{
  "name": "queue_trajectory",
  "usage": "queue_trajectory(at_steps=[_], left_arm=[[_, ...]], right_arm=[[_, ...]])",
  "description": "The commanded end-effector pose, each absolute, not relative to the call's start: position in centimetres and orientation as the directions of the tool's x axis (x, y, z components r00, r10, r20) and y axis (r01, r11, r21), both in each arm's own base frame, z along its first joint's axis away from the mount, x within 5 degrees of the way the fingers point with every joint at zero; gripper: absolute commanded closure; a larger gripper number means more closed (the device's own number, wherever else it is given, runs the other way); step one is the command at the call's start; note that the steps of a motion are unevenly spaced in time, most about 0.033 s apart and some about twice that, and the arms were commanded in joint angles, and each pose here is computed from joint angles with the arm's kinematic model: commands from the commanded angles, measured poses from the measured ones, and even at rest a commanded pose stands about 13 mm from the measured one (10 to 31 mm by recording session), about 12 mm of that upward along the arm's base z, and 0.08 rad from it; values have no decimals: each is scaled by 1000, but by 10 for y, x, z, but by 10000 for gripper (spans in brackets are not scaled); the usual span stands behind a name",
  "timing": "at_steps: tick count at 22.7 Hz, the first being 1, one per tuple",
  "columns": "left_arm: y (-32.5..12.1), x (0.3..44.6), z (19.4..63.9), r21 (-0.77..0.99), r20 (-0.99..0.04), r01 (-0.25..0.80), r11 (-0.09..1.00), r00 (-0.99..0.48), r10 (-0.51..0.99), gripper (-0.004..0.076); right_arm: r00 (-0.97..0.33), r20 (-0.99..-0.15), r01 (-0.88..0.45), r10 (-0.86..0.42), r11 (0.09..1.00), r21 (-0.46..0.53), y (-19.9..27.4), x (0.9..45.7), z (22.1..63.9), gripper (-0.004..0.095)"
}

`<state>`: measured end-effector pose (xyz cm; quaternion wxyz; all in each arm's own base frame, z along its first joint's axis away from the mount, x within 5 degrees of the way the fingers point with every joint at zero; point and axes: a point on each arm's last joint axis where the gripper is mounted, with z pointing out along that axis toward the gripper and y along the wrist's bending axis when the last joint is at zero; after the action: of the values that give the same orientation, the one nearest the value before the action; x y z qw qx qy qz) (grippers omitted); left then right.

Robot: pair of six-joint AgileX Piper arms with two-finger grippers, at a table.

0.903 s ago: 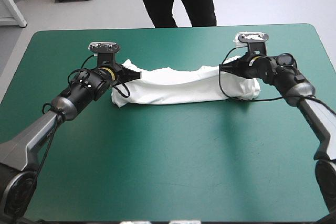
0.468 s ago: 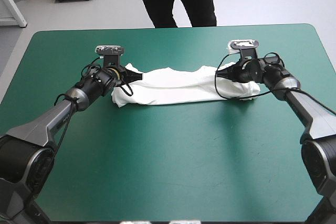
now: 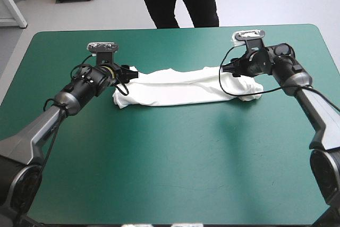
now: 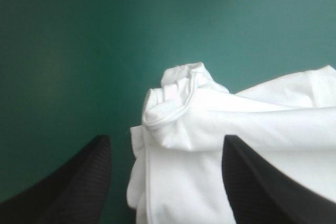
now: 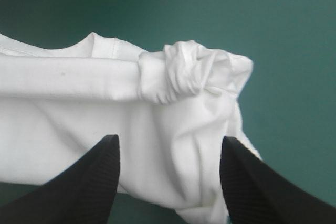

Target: Fold the cloth

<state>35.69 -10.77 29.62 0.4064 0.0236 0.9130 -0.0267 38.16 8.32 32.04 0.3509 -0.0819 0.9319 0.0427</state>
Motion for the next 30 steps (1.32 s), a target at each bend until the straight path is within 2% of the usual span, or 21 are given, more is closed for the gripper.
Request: queue_trajectory(at_steps=[1, 3, 5, 6, 8, 12, 15, 21, 24, 30], left_arm=[[-101, 324, 360, -50, -823, 78, 996, -568, 4, 269], [-103, 307, 374, -25, -830, 124, 992, -556, 48, 301], [-111, 290, 389, -25, -843, 207, 978, -530, 90, 401], [-121, 275, 399, -23, -857, 287, 958, -498, 129, 570], [-133, 264, 404, 5, -866, 365, 931, -464, 186, 726], [-158, 280, 391, -23, -836, 471, 882, -492, 241, 728], [-183, 310, 378, -56, -799, 529, 847, -532, 279, 728], [-233, 376, 329, -178, -699, 556, 812, -652, 294, 733], [-243, 388, 304, -222, -646, 548, 806, -702, 299, 733], [-255, 404, 257, -237, -569, 538, 809, -752, 333, 733]], right_arm=[[-634, -761, -147, -139, 987, -58, 67, 356, 380, 364], [-641, -754, -102, -141, 990, -99, 58, 344, 391, 364], [-648, -752, -57, -119, 992, -109, 46, 332, 402, 364], [-654, -751, -13, -87, 994, -104, 33, 320, 412, 364], [-641, -767, 70, -19, 994, -83, 11, 305, 425, 364], [-620, -776, 191, 114, 982, -9, -27, 289, 436, 364], [-633, -754, 195, 173, 979, 61, -40, 289, 432, 364], [-696, -702, 118, 154, 988, 100, -40, 313, 406, 368], [-722, -674, 60, 158, 984, 167, -36, 329, 391, 368], [-782, -611, -3, 127, 978, 207, -33, 353, 360, 367]])
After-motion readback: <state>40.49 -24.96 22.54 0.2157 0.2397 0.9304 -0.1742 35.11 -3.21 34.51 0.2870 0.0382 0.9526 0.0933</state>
